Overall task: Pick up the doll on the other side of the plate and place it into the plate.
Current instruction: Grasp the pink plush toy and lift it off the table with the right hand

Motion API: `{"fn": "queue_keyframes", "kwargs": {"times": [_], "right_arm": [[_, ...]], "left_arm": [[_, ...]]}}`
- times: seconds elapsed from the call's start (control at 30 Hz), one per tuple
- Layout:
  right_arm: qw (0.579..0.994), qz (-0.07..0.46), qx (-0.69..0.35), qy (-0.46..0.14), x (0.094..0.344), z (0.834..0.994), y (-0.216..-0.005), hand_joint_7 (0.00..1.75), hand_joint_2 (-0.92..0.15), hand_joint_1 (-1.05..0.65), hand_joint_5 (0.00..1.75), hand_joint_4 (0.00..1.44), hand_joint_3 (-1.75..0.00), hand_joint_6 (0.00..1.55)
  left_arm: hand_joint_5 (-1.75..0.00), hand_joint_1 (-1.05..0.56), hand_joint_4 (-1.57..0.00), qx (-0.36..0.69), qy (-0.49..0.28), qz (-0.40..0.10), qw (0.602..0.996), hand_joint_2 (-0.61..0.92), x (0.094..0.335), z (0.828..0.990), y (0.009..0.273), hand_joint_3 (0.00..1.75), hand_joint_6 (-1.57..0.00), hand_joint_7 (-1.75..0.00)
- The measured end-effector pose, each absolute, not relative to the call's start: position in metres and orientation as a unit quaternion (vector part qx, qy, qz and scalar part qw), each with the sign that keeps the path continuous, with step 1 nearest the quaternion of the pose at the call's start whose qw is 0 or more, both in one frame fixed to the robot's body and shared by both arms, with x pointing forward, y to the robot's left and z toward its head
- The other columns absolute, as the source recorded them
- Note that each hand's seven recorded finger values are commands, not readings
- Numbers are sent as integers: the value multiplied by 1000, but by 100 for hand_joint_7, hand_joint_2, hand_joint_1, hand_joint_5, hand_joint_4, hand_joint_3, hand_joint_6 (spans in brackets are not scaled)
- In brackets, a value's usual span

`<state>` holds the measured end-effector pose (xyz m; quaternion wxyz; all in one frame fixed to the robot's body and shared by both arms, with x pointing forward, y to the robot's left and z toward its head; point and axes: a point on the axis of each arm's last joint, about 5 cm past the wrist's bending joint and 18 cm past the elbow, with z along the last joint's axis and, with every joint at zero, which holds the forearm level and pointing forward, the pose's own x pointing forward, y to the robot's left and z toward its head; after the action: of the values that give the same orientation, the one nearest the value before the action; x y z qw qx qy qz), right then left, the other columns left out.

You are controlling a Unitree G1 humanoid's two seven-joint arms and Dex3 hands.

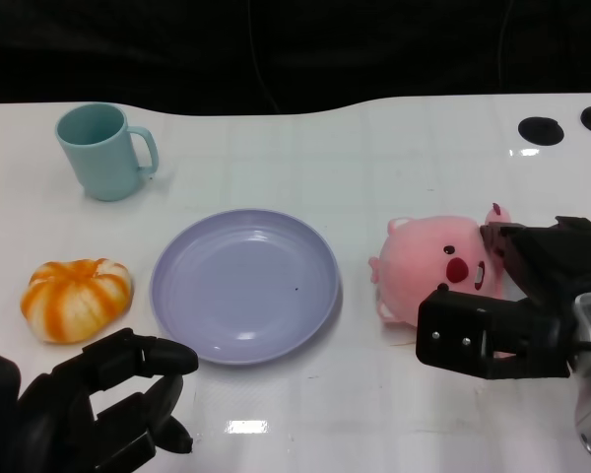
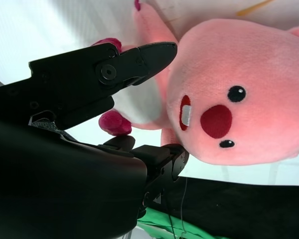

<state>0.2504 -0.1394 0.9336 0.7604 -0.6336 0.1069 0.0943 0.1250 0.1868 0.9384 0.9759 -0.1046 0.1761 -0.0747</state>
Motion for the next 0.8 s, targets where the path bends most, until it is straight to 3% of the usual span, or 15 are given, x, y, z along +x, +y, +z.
{"fn": "queue_keyframes", "kwargs": {"times": [0.1,0.27,0.8], "right_arm": [[765,88,-629,106,251,931,-138,3,-82,-51,60,7,0,33],[776,81,-617,104,254,929,-133,2,-79,-44,62,7,0,34],[760,76,-632,132,275,918,-124,4,-88,-55,58,18,-1,48]], "left_arm": [[-162,-26,-56,-105,176,-74,976,92,125,939,187,51,-57,-120],[-162,-26,-57,-105,176,-74,976,92,125,939,187,51,-58,-121],[-162,-26,-57,-106,175,-75,976,92,123,940,187,52,-58,-120]]}}
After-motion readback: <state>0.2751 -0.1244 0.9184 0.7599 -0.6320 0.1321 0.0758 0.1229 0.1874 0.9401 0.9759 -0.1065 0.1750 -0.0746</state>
